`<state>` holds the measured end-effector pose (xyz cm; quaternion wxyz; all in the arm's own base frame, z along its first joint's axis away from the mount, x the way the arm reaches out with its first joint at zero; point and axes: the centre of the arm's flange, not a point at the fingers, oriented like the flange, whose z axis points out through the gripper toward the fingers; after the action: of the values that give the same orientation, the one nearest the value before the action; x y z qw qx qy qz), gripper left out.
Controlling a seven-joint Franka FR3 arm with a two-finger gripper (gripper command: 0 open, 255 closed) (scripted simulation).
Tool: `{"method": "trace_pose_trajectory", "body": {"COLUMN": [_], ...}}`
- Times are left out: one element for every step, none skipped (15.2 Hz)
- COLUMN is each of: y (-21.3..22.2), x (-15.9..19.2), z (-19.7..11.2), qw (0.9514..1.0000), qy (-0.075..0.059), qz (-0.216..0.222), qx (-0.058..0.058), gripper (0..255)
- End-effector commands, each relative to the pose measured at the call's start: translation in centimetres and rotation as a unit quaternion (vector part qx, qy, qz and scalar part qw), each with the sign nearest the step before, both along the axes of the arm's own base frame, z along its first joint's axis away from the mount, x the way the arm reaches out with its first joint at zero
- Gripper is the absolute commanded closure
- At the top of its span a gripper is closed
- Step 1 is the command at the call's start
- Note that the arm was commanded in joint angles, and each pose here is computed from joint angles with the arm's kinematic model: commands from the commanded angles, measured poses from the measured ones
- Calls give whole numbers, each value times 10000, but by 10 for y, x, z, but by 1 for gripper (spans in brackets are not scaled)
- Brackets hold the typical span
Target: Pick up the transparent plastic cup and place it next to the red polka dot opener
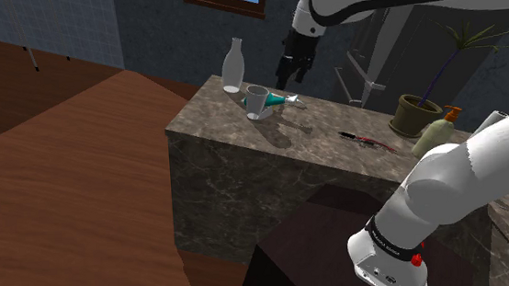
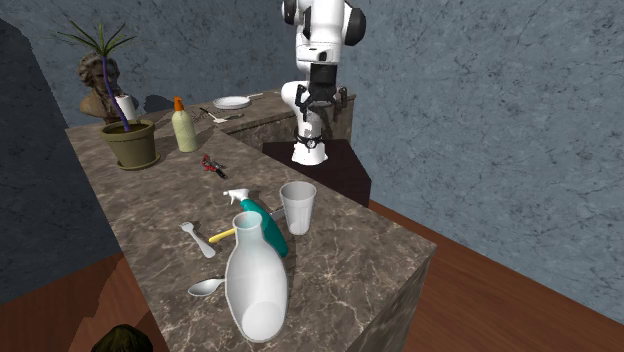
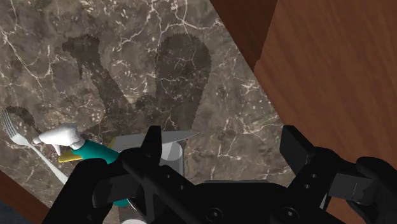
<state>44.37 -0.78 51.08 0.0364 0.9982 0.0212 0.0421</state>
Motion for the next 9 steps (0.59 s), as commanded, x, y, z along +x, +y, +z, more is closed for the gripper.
{"method": "trace_pose_trajectory", "body": {"y": [-3, -5, -7, -9, -11, -13, -16, -18, -20], "x": [23, 34, 45, 56, 67, 78, 89, 100, 111], "z": [-13, -20, -27, -34, -40, -47, -54, -60, -67], "qw": [10000, 10000, 10000, 10000, 10000, 9999, 9999, 9999, 9999], "qy": [-8, -9, -10, -11, -12, -13, -14, -15, -16], "qz": [19, 27, 36, 44, 53, 61, 70, 78, 87], "qx": [-23, -35, -47, -58, -70, -82, -93, -105, -117], "gripper": [0, 0, 0, 0, 0, 0, 0, 0, 0]}}
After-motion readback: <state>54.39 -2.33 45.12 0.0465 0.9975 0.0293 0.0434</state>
